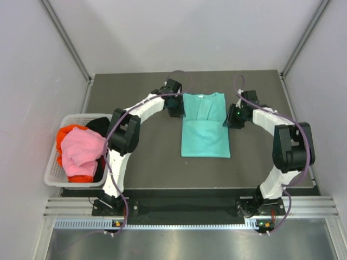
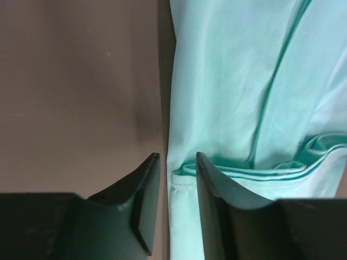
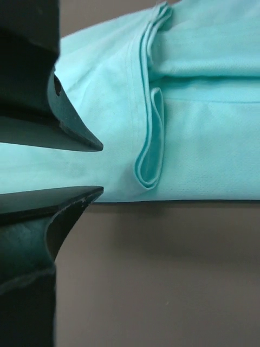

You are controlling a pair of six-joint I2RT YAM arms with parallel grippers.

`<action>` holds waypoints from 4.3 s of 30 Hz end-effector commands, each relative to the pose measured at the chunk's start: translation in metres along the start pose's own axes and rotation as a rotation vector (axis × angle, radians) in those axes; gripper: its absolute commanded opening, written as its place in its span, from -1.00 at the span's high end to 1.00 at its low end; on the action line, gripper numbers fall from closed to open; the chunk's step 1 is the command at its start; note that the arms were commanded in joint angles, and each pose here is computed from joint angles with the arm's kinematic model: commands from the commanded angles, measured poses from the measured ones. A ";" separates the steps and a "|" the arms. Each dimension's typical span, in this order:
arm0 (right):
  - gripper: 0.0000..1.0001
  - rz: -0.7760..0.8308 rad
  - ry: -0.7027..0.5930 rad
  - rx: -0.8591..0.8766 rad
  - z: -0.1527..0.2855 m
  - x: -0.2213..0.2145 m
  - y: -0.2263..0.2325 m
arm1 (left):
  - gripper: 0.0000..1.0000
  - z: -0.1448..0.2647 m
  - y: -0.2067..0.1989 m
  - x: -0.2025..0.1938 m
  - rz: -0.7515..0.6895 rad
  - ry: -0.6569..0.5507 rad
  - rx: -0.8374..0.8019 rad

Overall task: Fold and stack the t-shirts
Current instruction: Fold the tshirt

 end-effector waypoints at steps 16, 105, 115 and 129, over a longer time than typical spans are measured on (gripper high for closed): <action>0.04 -0.476 -0.152 0.002 0.099 -0.105 0.006 | -0.05 0.133 -0.021 -0.128 0.030 0.016 -0.210; 1.00 -0.414 -0.341 -0.070 0.097 -0.152 -0.023 | 1.00 0.114 -0.006 -0.187 0.173 -0.127 -0.094; 1.00 -0.367 -0.379 -0.015 0.153 -0.153 -0.007 | 1.00 0.178 -0.039 -0.206 0.074 -0.214 -0.078; 1.00 -0.228 -0.439 0.053 0.177 -0.120 0.015 | 1.00 0.194 -0.055 -0.194 0.025 -0.266 -0.100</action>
Point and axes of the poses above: each gripper's point midway between its finger pads, its own z axis back along the fingers, its own y axis along the line the jaws close on, x = y × z, the point moved 4 cm from there along z, back along the fingers, and after that the axes turned 4 degrees about z, right-handed, at the moved point
